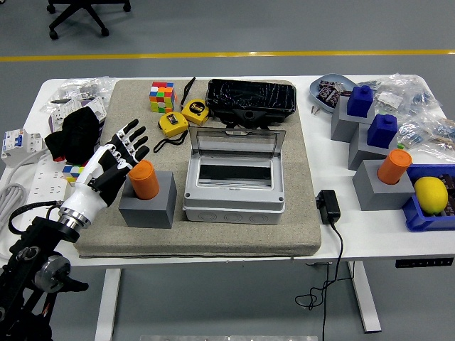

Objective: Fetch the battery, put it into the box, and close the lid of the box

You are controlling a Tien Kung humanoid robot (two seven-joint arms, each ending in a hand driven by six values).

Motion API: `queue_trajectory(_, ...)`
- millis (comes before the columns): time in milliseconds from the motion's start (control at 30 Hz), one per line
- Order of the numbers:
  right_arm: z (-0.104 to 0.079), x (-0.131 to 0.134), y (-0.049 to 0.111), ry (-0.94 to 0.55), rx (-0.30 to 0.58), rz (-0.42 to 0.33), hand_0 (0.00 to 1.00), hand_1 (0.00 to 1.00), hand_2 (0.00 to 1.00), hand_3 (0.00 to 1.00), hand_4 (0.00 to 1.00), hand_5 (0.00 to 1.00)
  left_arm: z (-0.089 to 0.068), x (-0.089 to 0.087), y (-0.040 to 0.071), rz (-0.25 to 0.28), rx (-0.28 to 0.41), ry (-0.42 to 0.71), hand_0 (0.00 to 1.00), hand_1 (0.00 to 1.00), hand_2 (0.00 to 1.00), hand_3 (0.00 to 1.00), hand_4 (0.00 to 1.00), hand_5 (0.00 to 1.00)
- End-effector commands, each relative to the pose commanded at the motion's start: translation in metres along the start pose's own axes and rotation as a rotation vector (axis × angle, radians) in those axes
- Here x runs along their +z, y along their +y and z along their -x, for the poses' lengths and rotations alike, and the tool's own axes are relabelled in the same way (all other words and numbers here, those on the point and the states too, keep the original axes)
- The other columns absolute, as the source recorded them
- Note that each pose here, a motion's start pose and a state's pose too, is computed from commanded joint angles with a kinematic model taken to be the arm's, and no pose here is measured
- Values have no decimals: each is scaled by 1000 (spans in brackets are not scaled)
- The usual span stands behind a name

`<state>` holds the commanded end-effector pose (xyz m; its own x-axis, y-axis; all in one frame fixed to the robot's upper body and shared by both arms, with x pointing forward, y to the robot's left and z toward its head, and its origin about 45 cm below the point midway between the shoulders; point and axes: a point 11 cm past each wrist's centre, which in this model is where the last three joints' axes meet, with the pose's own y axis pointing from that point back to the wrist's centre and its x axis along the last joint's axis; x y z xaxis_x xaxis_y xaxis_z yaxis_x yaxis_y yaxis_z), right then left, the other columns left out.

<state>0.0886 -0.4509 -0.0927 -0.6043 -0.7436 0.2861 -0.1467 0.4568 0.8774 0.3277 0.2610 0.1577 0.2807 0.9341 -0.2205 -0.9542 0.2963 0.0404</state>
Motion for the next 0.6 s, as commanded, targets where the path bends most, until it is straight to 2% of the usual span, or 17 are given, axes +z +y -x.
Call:
queue_trajectory(100,0,0,0,-1,-2,1,991,800,784,822,998,998,2,0,-1,-2,-4,-10,998,998,998,998,998,59)
queue_trajectory(133,0,0,0,-1,-2,1,989,798,775,816,998,998,3,0,-1,-3,-5,-16,998,998,998,998,998,3)
queue_trajectory(600,2,0,0,-5,-11,3,988,791,758,802,998,998,20,-1,-2,-29,-47,-134,998,998,998,998,998,2)
